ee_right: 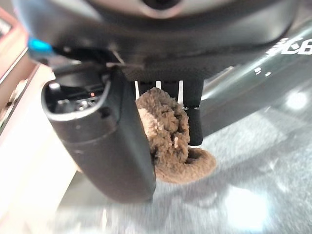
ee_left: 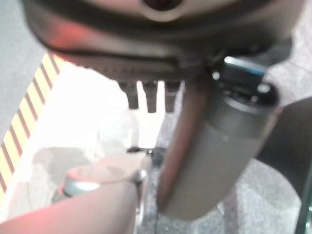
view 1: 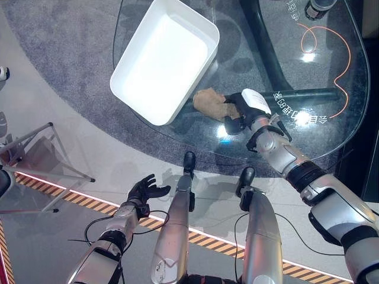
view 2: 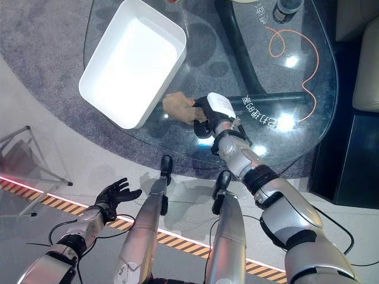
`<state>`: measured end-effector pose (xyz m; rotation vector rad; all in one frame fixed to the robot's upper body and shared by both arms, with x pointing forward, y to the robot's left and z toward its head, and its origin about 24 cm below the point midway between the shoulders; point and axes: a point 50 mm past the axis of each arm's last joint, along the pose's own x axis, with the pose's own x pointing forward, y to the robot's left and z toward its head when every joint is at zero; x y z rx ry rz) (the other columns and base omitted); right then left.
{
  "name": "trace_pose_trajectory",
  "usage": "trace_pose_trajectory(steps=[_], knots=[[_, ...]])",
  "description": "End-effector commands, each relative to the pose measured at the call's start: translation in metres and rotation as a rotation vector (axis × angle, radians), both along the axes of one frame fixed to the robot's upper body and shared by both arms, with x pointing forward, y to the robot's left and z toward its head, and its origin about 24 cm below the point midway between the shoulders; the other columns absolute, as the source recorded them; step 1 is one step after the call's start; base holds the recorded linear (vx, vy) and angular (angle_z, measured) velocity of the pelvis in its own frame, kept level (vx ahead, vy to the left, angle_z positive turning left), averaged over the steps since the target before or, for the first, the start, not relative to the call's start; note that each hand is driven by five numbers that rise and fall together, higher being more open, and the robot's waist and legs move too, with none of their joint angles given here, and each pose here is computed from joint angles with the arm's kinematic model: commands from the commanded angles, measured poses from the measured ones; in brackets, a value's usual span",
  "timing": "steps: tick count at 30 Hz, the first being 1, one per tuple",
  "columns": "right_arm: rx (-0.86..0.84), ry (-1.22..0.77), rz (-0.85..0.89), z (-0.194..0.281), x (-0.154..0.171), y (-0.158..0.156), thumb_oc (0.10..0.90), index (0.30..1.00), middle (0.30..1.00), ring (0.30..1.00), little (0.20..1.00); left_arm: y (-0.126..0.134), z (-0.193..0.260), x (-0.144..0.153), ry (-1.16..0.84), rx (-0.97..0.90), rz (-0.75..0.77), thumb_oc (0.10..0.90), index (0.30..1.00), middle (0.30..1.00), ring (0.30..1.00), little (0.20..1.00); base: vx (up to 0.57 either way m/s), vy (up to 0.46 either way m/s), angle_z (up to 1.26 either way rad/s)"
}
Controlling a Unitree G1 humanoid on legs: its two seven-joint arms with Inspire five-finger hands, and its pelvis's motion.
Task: Wipe the table with a cloth and put it in the basket.
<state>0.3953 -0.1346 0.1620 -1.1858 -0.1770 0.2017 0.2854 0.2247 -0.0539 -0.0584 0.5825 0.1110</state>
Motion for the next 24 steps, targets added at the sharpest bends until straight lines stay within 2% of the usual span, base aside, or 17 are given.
trace_pose_trajectory(steps=[1,10,16,24], knots=[[-0.079,-0.044,0.347,0.023,-0.018,0.06,0.1,0.3,0.3,0.3,0.2,0.001,-0.01,-0.01,0.047,0.024,-0.004,0.8,0.9,0.9,0.9,0.9,0.0,0.0,0.0],[-0.189,0.079,0.431,0.004,-0.028,0.064,0.1,0.3,0.3,0.3,0.2,0.008,-0.004,-0.005,0.043,0.033,0.004,0.8,0.9,0.9,0.9,0.9,0.0,-0.004,0.01],[-0.18,0.077,0.375,0.0,-0.025,0.05,0.1,0.3,0.3,0.3,0.2,0.011,-0.003,-0.005,0.049,0.039,0.006,0.8,0.9,0.9,0.9,0.9,0.0,0.0,0.0],[-0.126,-0.057,0.193,0.012,-0.013,0.025,0.1,0.3,0.3,0.3,0.2,0.014,-0.003,-0.006,0.049,0.042,0.008,0.8,0.9,0.9,0.9,0.9,0.0,0.0,0.0]])
